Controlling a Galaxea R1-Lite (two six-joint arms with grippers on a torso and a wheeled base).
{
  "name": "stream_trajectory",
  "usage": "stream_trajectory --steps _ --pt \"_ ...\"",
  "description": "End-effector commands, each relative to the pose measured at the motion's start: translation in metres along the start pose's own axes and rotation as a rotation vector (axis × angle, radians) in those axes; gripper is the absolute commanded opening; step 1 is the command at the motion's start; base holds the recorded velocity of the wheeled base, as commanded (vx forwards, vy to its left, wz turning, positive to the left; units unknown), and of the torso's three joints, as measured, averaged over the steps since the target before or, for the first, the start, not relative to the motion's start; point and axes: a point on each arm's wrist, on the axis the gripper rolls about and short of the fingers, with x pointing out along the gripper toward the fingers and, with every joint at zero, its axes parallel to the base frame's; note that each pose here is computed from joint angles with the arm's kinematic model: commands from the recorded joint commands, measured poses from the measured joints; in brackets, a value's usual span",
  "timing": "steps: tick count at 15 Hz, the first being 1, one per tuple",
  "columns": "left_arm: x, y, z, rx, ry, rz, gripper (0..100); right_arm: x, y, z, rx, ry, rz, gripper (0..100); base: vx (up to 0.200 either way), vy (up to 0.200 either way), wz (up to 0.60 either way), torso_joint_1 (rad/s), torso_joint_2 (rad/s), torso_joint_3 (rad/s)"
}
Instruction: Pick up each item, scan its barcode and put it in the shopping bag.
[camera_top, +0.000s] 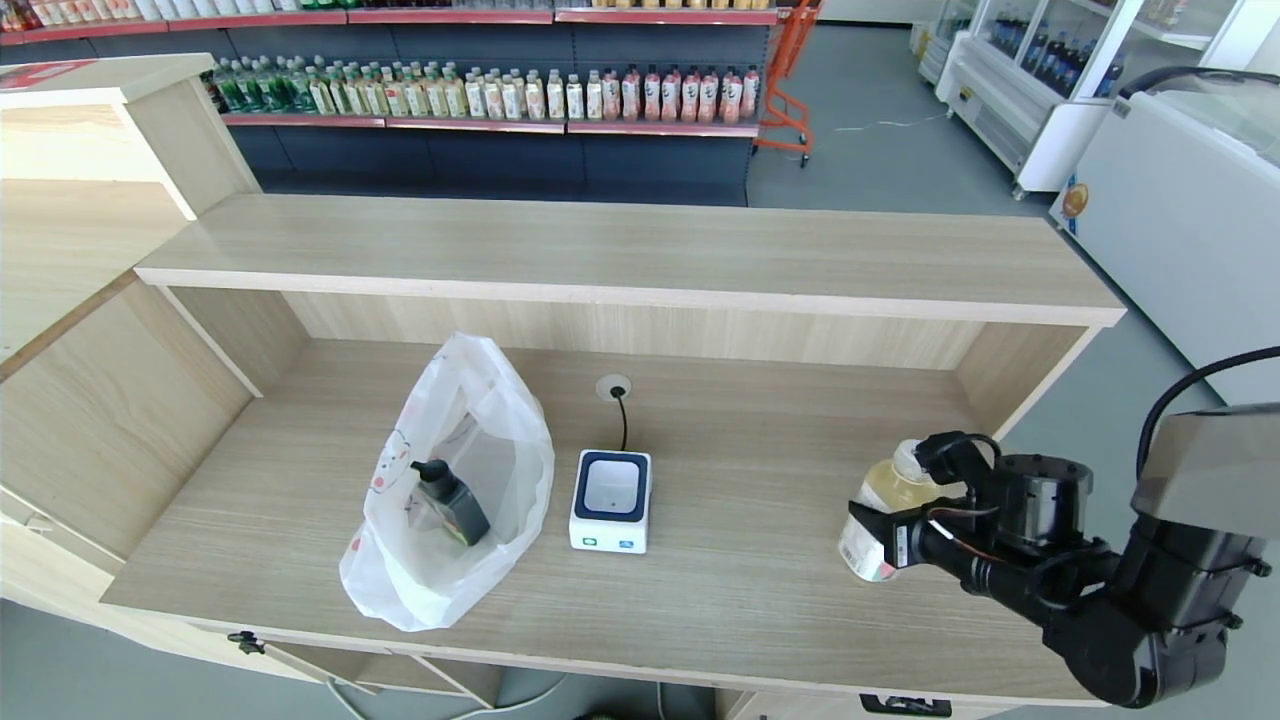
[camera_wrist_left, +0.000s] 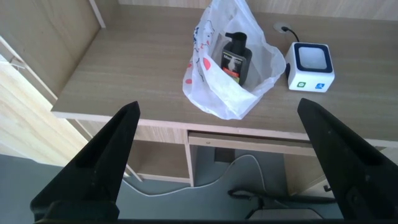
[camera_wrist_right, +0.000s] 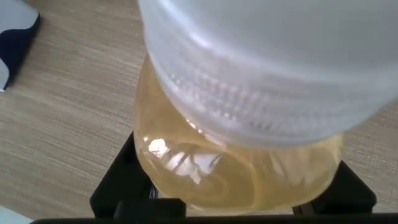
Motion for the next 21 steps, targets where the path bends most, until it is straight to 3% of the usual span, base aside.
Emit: stream_trajectory --steps 1,3,5,6,8,10,13,21 --pt "0.000 0.000 0.000 0.000 -0.001 0.000 100 -0.047 -0.009 0.063 0.037 -0.090 0.183 0 0.000 0.000 0.00 0.000 0.00 0.000" --pt "0.000 0.000 0.000 0.000 -0.001 0.000 100 -0.075 -0.002 0.086 0.170 -0.090 0.384 0 0.000 0.000 0.00 0.000 0.00 0.000" --pt "0.000 0.000 0.000 0.000 -0.001 0.000 100 -0.086 0.012 0.094 0.167 -0.090 0.533 0 0.000 0.000 0.00 0.000 0.00 0.000" --pt "0.000 0.000 0.000 0.000 -0.001 0.000 100 -0.086 0.012 0.094 0.167 -0.090 0.533 0 0.000 0.000 0.00 0.000 0.00 0.000" --pt "0.000 0.000 0.000 0.000 -0.001 0.000 100 -0.109 0.049 0.110 0.244 -0.082 0.716 0 0.000 0.000 0.00 0.000 0.00 0.000" --pt "0.000 0.000 0.000 0.000 -0.001 0.000 100 -0.120 0.066 0.111 0.235 -0.046 0.803 0 0.000 0.000 0.00 0.000 0.00 0.000" --pt "0.000 0.000 0.000 0.000 -0.001 0.000 100 -0.133 0.080 0.110 0.251 -0.018 0.889 0 0.000 0.000 0.00 0.000 0.00 0.000" --pt "0.000 0.000 0.000 0.000 -0.001 0.000 100 -0.148 0.093 0.105 0.244 0.051 0.986 0 0.000 0.000 0.00 0.000 0.00 0.000"
